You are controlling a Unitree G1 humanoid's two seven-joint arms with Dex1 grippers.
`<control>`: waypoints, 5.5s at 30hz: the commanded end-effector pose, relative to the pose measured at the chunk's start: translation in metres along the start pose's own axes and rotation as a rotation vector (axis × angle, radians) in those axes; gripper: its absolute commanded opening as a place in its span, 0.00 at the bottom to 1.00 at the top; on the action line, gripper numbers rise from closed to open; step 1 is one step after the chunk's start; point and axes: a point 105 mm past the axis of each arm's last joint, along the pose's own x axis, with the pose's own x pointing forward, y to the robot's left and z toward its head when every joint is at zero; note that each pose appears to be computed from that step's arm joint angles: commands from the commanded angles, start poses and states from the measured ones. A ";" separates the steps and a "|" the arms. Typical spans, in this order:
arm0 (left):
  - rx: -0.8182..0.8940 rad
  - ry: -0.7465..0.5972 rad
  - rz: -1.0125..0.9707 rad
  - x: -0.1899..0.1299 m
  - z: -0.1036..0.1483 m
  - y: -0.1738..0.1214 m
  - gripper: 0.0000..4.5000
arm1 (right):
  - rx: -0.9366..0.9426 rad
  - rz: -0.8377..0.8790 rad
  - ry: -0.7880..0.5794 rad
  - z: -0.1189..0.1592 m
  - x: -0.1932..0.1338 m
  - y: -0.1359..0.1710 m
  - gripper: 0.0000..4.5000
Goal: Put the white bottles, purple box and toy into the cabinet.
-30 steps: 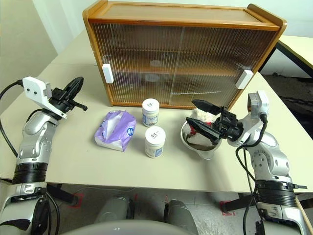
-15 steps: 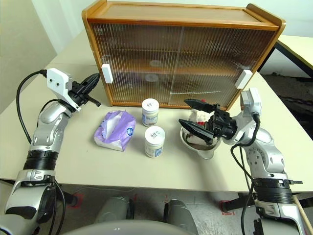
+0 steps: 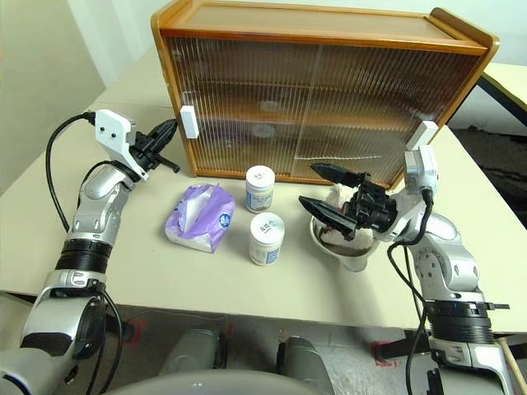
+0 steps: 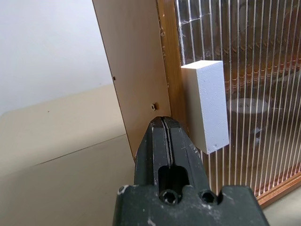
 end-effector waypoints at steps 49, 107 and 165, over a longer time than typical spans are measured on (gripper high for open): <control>-0.045 -0.053 -0.372 0.063 0.011 -0.104 0.01 | -0.013 -0.158 -0.079 0.011 -0.002 -0.011 1.00; -0.751 0.829 -0.089 -0.157 -0.076 -0.005 0.99 | -0.041 -0.084 -0.068 -0.012 0.008 -0.012 1.00; -1.027 -0.016 0.153 0.014 0.079 -0.019 0.02 | -0.041 -0.049 -0.085 -0.014 0.024 -0.003 1.00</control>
